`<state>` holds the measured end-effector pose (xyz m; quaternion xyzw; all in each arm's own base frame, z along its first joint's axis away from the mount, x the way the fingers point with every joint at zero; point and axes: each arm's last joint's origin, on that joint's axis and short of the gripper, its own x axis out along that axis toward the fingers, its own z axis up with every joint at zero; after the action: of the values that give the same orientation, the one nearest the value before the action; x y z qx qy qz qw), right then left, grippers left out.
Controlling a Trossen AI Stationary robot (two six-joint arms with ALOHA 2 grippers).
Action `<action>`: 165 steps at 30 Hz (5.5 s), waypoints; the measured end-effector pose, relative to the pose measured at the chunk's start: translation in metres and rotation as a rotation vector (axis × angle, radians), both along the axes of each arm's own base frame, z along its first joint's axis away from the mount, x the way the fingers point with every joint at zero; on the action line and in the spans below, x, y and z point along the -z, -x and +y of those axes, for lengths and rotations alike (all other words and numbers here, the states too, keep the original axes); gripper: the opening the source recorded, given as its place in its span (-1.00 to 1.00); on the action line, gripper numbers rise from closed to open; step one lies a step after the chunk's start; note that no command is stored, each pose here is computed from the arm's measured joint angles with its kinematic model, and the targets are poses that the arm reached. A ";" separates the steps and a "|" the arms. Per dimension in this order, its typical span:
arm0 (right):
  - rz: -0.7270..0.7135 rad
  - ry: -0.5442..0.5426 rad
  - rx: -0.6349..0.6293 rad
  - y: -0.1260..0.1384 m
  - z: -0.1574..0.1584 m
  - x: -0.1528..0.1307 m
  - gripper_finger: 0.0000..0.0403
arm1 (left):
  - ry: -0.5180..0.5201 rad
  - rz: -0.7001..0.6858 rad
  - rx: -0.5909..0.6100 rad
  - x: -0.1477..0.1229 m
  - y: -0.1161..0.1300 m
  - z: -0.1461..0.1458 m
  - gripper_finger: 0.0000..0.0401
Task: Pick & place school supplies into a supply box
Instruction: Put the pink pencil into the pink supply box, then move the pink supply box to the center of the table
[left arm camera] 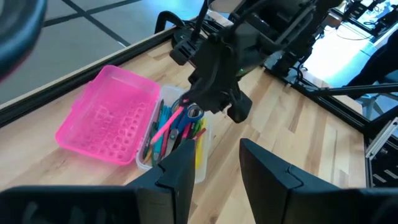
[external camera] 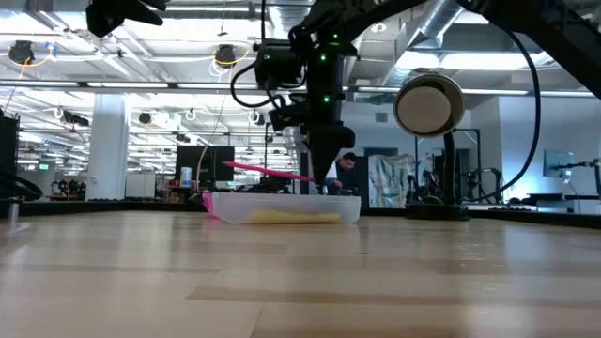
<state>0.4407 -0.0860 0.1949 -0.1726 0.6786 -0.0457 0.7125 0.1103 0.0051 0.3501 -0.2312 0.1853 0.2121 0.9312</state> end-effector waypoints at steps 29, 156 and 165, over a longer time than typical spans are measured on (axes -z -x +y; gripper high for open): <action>0.090 -0.096 0.042 0.014 -0.010 0.019 -0.97 | -0.007 0.011 0.003 0.001 0.000 0.000 -0.41; -1.727 -0.528 0.158 0.266 0.098 -0.087 -0.39 | -0.449 -0.542 0.319 0.067 0.049 -0.005 -0.41; -1.582 -0.439 0.279 0.235 0.079 -0.115 -0.39 | -0.243 -0.258 -0.158 0.063 0.019 0.008 -0.41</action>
<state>0.2052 -0.0070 0.3104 0.1391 -0.0136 -0.1079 0.9843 0.0912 0.0126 0.2873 -0.1560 0.0185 0.2738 0.9489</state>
